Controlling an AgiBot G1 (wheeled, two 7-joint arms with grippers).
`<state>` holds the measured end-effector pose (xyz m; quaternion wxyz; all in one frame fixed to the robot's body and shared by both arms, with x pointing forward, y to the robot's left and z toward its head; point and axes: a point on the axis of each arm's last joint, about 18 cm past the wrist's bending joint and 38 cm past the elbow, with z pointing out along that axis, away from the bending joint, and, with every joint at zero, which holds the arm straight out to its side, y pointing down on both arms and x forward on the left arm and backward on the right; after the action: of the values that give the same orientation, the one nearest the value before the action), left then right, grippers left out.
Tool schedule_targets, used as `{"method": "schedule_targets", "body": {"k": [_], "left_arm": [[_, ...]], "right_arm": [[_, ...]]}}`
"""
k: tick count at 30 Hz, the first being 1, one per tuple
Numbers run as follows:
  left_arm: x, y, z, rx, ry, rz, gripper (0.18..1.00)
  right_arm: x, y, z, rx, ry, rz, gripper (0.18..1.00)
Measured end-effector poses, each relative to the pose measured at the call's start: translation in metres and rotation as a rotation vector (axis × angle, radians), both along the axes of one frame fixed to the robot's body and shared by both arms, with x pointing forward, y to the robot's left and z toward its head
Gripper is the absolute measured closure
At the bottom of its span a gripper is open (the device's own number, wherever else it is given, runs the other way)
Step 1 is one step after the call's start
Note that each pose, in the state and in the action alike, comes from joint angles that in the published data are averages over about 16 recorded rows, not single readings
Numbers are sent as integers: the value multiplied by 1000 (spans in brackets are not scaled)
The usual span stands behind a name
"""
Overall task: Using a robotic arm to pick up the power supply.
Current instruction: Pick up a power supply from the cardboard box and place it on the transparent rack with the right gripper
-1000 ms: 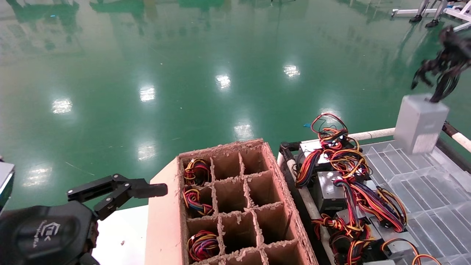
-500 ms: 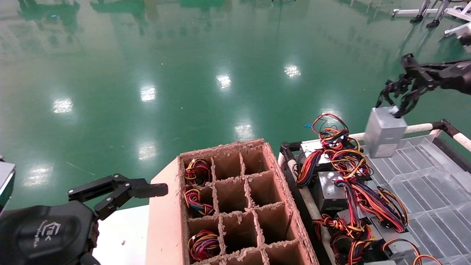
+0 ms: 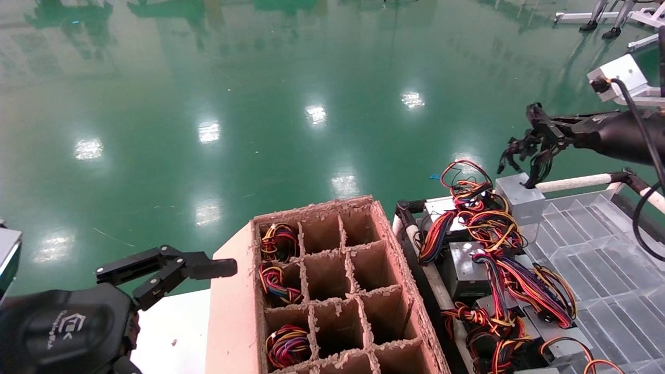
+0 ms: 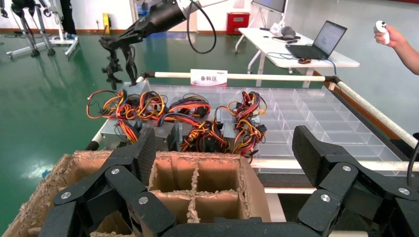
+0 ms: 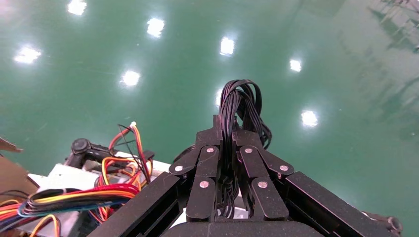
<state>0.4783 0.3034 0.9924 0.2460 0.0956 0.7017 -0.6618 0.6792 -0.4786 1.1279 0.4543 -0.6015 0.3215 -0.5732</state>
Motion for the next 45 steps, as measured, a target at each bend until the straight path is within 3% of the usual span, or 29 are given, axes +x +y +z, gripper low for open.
{"method": "schedule_targets", "body": {"k": [11,20,34,45], "left_arm": [[0,0,0,0,0,0,184],[0,0,0,0,0,0,184],[0,0,0,0,0,0,184],[0,0,0,0,0,0,184]], "right_arm": [[8,12,-9,36,20,27,975],[11,-2,-33,159,32,15,975],[6,-21,-50,418,-49,40,976],[14,-4,-44,483,-99,93,976]]}}
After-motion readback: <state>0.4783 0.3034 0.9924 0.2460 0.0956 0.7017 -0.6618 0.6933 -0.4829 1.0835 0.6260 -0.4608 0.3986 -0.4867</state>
